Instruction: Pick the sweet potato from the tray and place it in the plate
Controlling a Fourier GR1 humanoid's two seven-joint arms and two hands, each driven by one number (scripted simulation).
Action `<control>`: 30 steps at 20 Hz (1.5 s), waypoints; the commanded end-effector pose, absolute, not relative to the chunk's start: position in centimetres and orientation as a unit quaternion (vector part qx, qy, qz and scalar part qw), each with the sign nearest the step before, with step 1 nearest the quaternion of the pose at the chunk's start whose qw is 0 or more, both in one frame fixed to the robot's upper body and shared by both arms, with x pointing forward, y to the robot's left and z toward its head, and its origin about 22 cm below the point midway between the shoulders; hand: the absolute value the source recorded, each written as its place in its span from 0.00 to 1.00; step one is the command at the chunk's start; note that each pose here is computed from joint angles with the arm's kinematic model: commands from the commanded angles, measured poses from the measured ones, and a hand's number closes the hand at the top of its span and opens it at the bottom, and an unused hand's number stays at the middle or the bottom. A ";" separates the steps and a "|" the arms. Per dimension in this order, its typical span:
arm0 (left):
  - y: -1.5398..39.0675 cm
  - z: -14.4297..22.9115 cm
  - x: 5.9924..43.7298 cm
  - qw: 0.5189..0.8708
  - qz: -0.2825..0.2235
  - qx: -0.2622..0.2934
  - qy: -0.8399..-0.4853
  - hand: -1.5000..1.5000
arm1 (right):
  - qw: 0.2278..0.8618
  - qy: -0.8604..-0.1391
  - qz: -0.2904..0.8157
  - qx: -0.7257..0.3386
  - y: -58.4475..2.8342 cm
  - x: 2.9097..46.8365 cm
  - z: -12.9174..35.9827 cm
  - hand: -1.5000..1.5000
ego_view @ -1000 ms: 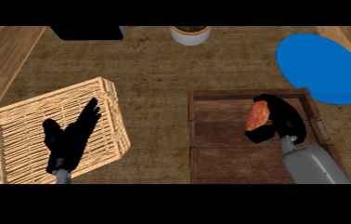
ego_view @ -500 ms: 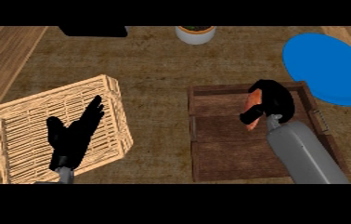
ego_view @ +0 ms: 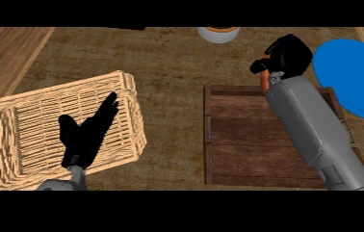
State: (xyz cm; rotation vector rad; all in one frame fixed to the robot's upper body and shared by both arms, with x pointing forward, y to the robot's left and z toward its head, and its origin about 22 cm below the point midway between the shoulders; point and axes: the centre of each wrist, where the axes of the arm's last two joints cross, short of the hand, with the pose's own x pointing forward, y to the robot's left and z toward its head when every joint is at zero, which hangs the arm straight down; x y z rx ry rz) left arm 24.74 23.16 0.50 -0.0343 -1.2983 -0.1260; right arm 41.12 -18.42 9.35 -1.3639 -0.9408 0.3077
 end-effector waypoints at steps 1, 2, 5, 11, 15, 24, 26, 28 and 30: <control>22.1 -0.9 24.5 0.812 -0.063 -0.025 -0.580 0.50 | 0.614 -0.438 0.029 -0.656 -17.3 43.1 11.6 1.00; 22.6 -0.9 24.7 0.813 -0.049 -0.026 -0.579 0.50 | 0.609 -0.437 0.013 -0.662 -17.5 43.4 11.7 1.00; 22.5 -0.7 25.1 0.816 -0.042 -0.026 -0.577 0.50 | 0.591 -0.451 -0.038 -0.668 -17.0 44.0 12.5 1.00; 22.2 -1.1 24.1 0.820 -0.036 -0.026 -0.570 0.50 | 0.564 -0.465 -0.144 -0.667 -20.6 44.5 12.3 1.00; 22.7 -2.1 23.3 0.823 -0.029 -0.013 -0.568 0.50 | 0.537 -0.485 -0.201 -0.660 -22.3 44.4 11.3 1.00; 23.3 -2.1 23.0 0.822 -0.029 -0.011 -0.568 0.50 | 0.476 -0.428 -0.232 -0.733 -31.3 42.2 6.3 1.00; 23.8 -2.6 22.7 0.820 -0.028 -0.012 -0.572 0.50 | 0.464 -0.417 -0.240 -0.744 -33.4 41.6 6.0 1.00; 24.2 -1.5 23.5 0.822 -0.016 -0.009 -0.570 0.50 | 0.460 -0.401 -0.243 -0.754 -35.5 41.1 6.2 1.00; 23.1 -2.4 23.6 0.822 -0.021 -0.012 -0.569 0.50 | 0.451 -0.401 -0.257 -0.755 -36.5 40.8 6.1 1.00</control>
